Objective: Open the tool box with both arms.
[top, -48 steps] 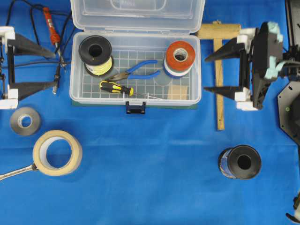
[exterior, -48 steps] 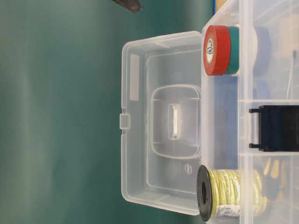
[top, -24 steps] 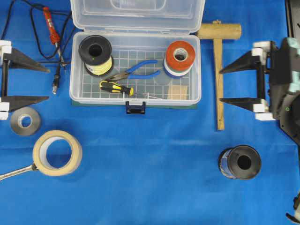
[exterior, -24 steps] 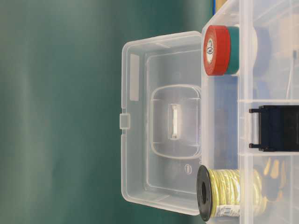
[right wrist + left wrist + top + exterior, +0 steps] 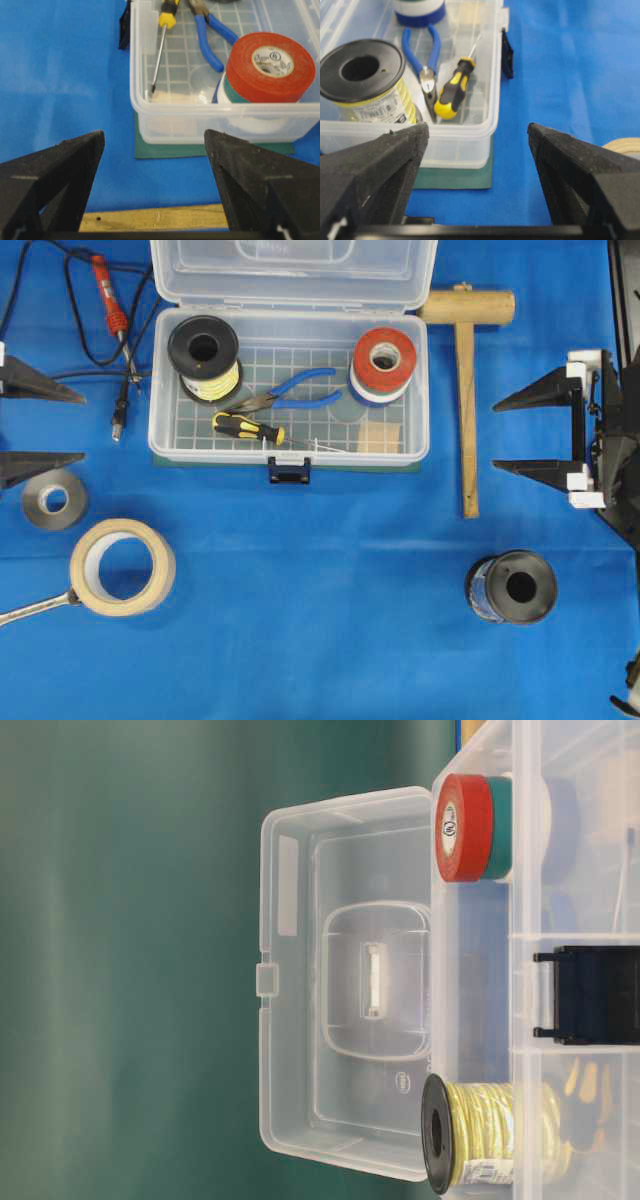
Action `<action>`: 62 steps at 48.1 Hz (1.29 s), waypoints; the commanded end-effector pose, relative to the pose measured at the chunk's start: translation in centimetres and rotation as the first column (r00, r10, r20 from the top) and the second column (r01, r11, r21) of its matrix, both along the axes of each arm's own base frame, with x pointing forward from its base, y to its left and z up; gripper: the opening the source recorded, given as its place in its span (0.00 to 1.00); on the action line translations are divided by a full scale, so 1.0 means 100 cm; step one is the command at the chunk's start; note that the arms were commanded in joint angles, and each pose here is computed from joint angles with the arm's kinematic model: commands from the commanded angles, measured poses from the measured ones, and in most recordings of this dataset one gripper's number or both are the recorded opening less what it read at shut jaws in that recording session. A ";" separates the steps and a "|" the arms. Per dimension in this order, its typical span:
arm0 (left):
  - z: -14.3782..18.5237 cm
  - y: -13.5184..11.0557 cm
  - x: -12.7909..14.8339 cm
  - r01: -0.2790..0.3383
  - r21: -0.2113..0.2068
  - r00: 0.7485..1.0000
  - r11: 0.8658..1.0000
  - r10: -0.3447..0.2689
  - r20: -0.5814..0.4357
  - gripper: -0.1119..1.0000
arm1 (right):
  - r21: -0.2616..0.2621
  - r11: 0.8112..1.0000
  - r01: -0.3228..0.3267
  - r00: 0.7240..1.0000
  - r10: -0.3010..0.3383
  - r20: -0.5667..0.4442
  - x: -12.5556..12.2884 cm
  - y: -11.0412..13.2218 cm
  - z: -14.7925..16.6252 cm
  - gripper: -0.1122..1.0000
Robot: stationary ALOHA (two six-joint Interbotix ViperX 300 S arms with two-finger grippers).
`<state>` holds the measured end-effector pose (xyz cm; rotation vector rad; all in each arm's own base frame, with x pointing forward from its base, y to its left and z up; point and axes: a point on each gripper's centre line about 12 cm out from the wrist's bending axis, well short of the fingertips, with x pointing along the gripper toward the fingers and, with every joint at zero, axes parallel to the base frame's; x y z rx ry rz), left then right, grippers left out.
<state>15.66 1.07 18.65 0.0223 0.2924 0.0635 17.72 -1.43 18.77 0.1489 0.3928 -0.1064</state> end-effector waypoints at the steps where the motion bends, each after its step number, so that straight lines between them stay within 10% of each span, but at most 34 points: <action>1: 0.005 0.000 0.002 0.002 0.000 1.000 1.000 -0.002 0.018 0.79 | 0.005 1.000 0.005 1.000 -0.005 0.025 0.002 0.000 0.001 0.83; 62: 0.003 0.000 0.002 0.001 -0.006 1.000 1.000 0.000 0.011 0.79 | 0.001 1.000 0.004 1.000 -0.004 0.020 0.002 0.000 0.000 0.83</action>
